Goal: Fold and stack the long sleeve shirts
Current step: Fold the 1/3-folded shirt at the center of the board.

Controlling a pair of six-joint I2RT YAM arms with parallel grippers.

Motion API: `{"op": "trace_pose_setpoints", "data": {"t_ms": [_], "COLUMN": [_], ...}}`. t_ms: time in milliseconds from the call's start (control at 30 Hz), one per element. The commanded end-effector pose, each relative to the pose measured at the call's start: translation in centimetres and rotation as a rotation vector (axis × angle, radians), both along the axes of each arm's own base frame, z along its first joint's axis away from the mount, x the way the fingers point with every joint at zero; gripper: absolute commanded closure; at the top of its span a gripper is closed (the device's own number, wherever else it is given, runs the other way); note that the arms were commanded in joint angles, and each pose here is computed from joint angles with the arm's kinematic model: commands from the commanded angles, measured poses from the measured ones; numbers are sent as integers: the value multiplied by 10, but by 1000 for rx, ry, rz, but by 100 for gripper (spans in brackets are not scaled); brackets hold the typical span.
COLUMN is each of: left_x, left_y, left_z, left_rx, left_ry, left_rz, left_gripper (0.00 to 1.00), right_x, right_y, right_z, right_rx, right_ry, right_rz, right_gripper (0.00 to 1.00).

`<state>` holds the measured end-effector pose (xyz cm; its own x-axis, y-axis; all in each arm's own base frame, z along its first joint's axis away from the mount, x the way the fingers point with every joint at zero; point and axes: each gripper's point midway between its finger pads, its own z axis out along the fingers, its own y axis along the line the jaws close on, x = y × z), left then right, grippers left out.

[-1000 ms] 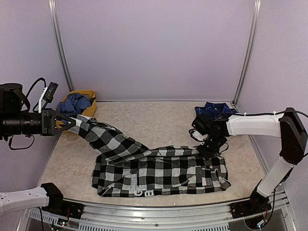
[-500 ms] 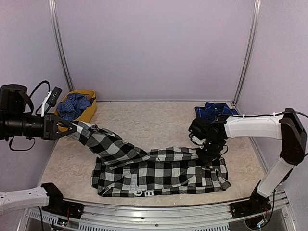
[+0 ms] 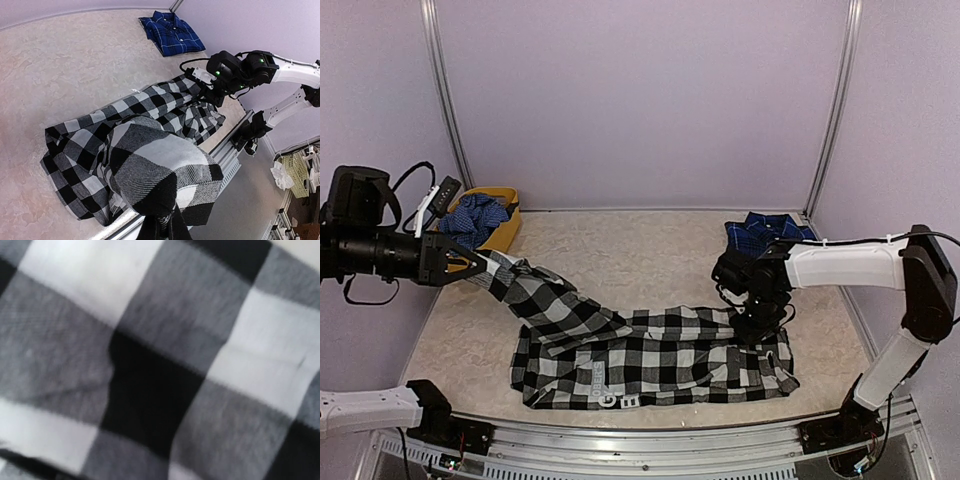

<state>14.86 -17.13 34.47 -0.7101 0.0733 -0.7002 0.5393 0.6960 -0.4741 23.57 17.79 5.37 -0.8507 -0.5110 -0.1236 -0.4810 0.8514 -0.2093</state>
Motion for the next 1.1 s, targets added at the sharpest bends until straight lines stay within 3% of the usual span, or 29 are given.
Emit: {"op": "trace_pose_setpoints", "data": {"t_ms": [0, 333, 500, 767, 1067], "left_x": [-5, -8, -3, 17, 39], "left_y": [-5, -21, -24, -44, -56], "left_z": [11, 18, 19, 7, -12], "left_rx": [-14, -43, -43, -67, -74], "left_ry": [-29, -53, -59, -48, -4], "left_rz": [-48, -140, -143, -165, -163], "left_gripper": [100, 100, 100, 100, 100], "right_x": [-13, 4, 26, 46, 37], "right_y": [-3, 27, 34, -1, -35], "right_z": [-5, 51, 57, 11, -28], "right_rx": [-29, 183, 263, 272, 110], "right_ry": [30, -138, -208, -154, -89], "right_rz": [4, 37, 12, -124, -209], "right_gripper": [75, 50, 52, 63, 63]}}
